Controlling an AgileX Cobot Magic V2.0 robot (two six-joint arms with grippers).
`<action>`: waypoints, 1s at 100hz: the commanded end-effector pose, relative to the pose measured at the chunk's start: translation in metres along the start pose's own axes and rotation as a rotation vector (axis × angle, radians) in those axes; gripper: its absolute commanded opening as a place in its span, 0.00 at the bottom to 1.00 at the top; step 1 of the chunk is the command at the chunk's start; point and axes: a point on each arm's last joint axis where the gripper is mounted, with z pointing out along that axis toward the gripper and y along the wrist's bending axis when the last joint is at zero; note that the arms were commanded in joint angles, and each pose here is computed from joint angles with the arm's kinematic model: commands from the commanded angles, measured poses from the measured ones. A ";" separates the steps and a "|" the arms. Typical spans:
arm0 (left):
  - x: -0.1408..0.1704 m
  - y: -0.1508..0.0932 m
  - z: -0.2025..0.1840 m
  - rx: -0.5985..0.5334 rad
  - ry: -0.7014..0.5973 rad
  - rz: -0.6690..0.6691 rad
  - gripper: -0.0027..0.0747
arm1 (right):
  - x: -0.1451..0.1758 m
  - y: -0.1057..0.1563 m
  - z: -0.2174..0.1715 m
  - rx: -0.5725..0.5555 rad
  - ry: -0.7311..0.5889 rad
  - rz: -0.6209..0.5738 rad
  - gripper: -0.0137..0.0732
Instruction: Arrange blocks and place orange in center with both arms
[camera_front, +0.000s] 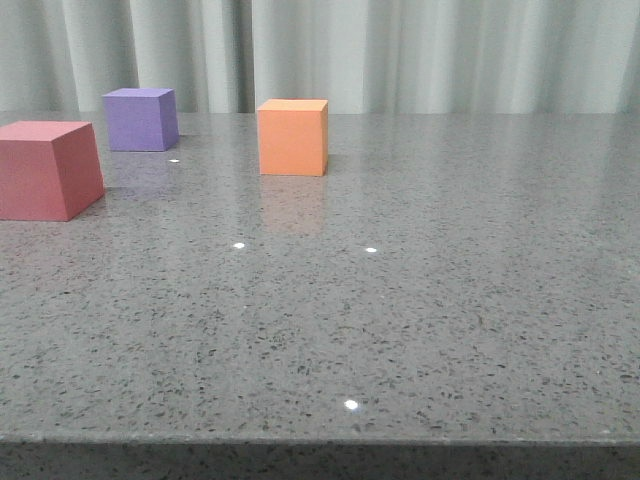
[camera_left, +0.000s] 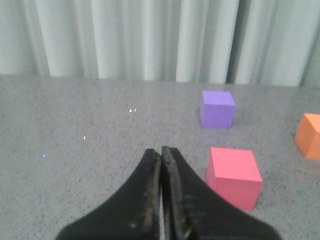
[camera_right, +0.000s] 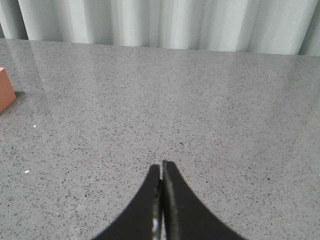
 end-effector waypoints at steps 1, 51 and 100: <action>-0.030 -0.002 0.011 -0.026 0.051 0.001 0.01 | -0.015 0.001 -0.003 -0.012 -0.100 -0.020 0.08; -0.037 -0.004 0.066 -0.102 0.439 0.009 0.01 | -0.015 0.001 -0.003 -0.012 -0.100 -0.020 0.08; -0.035 -0.004 0.068 -0.107 0.463 0.012 0.40 | -0.015 0.001 -0.003 -0.012 -0.100 -0.020 0.08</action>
